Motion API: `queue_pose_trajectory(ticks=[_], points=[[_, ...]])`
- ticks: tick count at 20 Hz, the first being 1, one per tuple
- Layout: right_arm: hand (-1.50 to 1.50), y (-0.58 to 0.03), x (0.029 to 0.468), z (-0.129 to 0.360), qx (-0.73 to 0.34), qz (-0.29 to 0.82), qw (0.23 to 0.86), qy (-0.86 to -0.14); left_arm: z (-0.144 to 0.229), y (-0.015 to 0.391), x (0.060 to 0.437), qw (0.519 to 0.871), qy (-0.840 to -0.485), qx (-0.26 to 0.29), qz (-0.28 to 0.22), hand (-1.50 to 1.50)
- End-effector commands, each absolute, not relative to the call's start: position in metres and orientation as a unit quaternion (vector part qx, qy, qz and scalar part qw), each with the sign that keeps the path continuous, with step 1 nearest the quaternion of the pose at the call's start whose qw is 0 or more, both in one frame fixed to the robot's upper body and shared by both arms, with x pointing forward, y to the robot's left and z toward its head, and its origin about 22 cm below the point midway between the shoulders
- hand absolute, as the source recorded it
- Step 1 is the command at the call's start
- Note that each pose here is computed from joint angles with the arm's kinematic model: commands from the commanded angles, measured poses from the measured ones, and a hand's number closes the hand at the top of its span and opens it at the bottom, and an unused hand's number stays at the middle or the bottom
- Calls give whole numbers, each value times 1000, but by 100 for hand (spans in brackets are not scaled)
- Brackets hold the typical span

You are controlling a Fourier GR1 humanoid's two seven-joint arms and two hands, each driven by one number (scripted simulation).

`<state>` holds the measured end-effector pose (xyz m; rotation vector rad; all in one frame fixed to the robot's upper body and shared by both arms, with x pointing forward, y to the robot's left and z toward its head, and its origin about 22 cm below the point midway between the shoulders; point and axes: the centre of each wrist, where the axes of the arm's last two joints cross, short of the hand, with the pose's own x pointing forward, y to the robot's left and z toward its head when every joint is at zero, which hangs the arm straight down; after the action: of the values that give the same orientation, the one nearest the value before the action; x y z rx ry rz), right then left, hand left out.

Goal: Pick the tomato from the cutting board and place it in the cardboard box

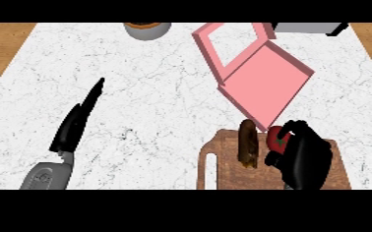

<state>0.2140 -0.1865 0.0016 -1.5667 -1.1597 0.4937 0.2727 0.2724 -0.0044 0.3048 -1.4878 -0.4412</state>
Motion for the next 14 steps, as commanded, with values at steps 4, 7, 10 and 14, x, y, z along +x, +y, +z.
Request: queue_pose_trajectory(ticks=[4, 7, 10, 14], points=[[150, -143, 272, 26, -626, 292, 602, -400, 7, 251, 285, 676, -690, 103, -236, 0], [150, -123, 303, 63, -641, 284, 603, -379, 3, 250, 287, 683, -683, 98, -239, 0], [150, -99, 331, 105, -666, 270, 590, -368, 13, 246, 295, 677, -688, 98, -241, 0], [150, -71, 360, 154, -713, 240, 566, -338, 5, 242, 294, 691, -676, 100, -237, 0]])
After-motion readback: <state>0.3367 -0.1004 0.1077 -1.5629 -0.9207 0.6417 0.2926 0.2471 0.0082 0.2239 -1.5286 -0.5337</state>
